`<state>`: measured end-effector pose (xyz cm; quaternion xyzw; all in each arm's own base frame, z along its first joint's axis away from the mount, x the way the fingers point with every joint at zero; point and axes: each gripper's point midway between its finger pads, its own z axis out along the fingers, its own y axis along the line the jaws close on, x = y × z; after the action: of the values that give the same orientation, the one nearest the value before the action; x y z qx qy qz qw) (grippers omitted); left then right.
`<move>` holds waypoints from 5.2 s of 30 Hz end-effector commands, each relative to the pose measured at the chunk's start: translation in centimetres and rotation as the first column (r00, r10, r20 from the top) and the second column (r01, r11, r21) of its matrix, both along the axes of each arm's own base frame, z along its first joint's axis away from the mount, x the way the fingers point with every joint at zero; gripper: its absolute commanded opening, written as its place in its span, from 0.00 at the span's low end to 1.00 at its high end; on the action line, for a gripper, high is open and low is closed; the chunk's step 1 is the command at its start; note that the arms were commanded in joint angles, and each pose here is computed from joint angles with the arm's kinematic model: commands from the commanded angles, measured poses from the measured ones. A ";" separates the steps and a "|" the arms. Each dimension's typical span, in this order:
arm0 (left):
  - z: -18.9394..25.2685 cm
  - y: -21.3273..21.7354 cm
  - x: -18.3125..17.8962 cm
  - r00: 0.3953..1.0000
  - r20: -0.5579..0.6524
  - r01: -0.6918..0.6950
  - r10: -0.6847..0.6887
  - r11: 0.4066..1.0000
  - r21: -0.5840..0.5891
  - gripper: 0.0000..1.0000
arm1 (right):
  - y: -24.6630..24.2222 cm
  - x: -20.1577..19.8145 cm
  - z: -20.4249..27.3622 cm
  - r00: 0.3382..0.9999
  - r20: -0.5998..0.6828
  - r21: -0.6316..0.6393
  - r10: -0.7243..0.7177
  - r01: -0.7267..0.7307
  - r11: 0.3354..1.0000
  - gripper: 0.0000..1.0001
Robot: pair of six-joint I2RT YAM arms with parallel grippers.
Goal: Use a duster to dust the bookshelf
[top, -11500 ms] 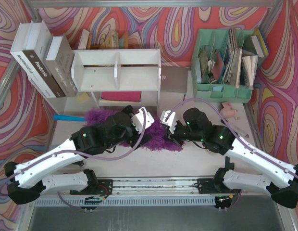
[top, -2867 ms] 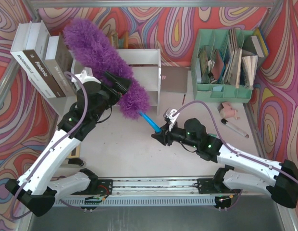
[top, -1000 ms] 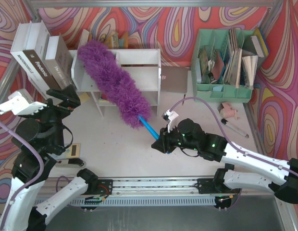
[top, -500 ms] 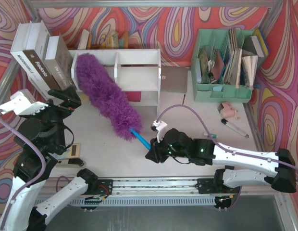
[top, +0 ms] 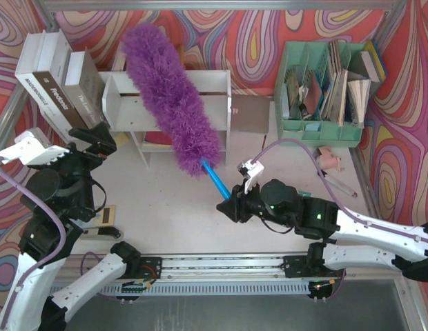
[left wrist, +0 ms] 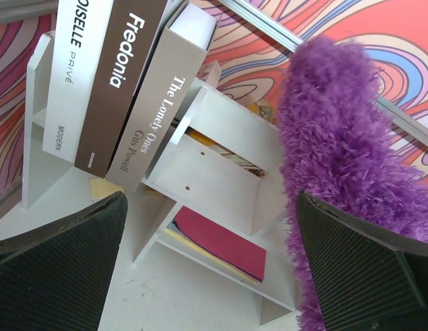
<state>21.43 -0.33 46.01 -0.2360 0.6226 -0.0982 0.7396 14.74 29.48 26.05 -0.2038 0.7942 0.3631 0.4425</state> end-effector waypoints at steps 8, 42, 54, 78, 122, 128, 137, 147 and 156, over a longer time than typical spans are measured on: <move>-0.4 0.4 0.1 0.999 -0.007 -0.032 0.032 0.999 0.001 0.98 | 2.7 -0.6 -4.1 0.994 -0.096 -0.048 0.049 -0.054 0.997 0.00; 2.0 3.0 -3.0 0.996 0.069 -0.060 0.061 0.998 -0.016 0.98 | 9.4 -1.3 4.5 0.968 0.175 0.069 0.178 -0.193 0.979 0.00; 2.0 3.8 -3.7 0.994 0.073 -0.076 0.077 0.997 -0.004 0.98 | 9.0 -0.1 -0.5 0.988 0.117 -0.012 0.102 -0.101 0.995 0.00; 3.5 5.4 -5.5 0.987 0.120 -0.101 0.102 0.995 -0.022 0.98 | 9.8 1.1 11.0 0.941 0.323 0.061 0.101 -0.128 0.990 0.00; 2.7 7.2 -7.0 0.980 0.118 -0.156 0.158 0.987 -0.021 0.98 | 16.4 3.0 12.9 0.914 0.256 -0.066 0.316 -0.310 0.949 0.00; 2.7 7.1 -6.8 0.981 0.116 -0.153 0.154 0.988 -0.019 0.98 | 15.3 3.5 12.1 0.937 0.240 -0.063 0.255 -0.248 0.967 0.00; 2.3 6.8 -6.4 0.983 0.106 -0.151 0.152 0.988 -0.013 0.99 | 13.3 4.2 13.6 0.939 0.296 -0.022 0.174 -0.176 0.984 0.00; 2.8 6.5 -6.3 0.984 0.110 -0.141 0.142 0.990 -0.009 0.99 | 14.6 2.4 13.0 0.913 0.299 -0.025 0.278 -0.284 0.959 0.00; 3.8 7.0 -6.9 0.980 0.135 -0.141 0.143 0.990 -0.017 0.98 | 14.7 -1.0 10.8 0.870 0.316 -0.056 0.379 -0.382 0.922 0.00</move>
<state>14.98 6.24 48.70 -0.2731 0.5633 -0.0622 0.7774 14.96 44.25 33.60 -0.4044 0.7018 0.3713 0.4540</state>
